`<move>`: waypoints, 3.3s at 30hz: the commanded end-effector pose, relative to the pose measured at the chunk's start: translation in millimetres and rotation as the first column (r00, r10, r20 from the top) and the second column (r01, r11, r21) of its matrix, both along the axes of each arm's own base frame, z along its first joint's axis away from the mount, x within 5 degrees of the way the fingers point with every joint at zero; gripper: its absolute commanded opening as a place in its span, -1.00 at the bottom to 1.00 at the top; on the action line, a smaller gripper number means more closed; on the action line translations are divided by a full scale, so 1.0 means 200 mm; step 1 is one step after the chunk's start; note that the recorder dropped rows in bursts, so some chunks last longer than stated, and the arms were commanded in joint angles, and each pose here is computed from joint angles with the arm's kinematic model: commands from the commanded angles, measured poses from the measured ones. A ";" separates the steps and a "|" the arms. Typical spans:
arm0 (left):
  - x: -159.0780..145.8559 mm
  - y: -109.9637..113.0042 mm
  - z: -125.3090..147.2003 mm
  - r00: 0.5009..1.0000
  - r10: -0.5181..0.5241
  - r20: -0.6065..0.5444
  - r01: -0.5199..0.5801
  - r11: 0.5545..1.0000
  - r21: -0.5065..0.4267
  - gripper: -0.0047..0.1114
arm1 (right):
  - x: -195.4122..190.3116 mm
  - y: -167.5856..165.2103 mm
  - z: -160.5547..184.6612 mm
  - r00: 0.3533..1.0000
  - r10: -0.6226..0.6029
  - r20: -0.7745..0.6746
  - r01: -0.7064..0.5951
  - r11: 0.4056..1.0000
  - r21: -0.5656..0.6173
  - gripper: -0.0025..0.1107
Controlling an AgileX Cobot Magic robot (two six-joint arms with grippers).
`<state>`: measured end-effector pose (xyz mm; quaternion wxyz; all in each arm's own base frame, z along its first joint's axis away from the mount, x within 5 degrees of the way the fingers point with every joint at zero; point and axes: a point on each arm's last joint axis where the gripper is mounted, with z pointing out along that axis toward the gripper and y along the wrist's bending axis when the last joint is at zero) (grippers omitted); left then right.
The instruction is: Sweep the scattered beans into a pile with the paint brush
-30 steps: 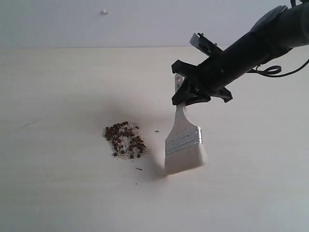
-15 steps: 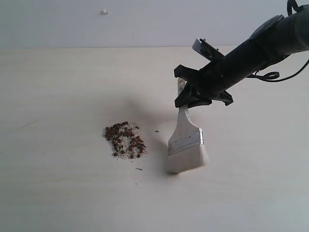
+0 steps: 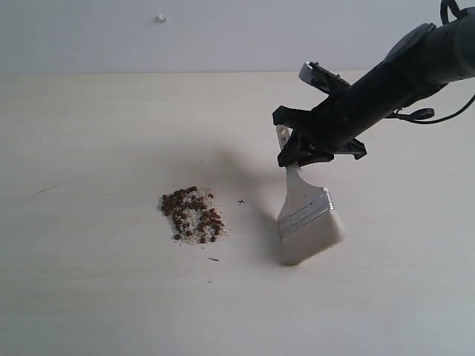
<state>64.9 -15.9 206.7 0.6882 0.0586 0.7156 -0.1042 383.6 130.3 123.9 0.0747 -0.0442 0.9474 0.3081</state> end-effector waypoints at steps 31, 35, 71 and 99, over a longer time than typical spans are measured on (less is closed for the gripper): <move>0.00 0.00 0.00 1.000 -0.009 0.004 0.009 1.000 0.002 -0.92 | -0.02 -0.16 0.34 0.968 0.020 0.250 0.037 0.975 -0.221 -0.68; 0.00 0.00 0.00 1.000 -0.009 0.004 0.009 1.000 0.002 -0.92 | -0.21 -0.23 0.50 0.942 -0.036 0.334 0.122 0.963 -0.240 -0.96; 0.00 0.00 0.00 1.000 -0.011 0.004 0.011 1.000 0.002 -0.92 | -1.52 -0.55 0.95 0.187 -0.196 0.963 0.392 0.913 0.110 -0.96; 0.00 0.00 0.00 1.000 -0.009 0.004 0.009 1.000 0.002 -0.92 | -1.63 -0.66 0.44 0.227 -0.031 0.973 0.604 0.788 -0.116 -0.96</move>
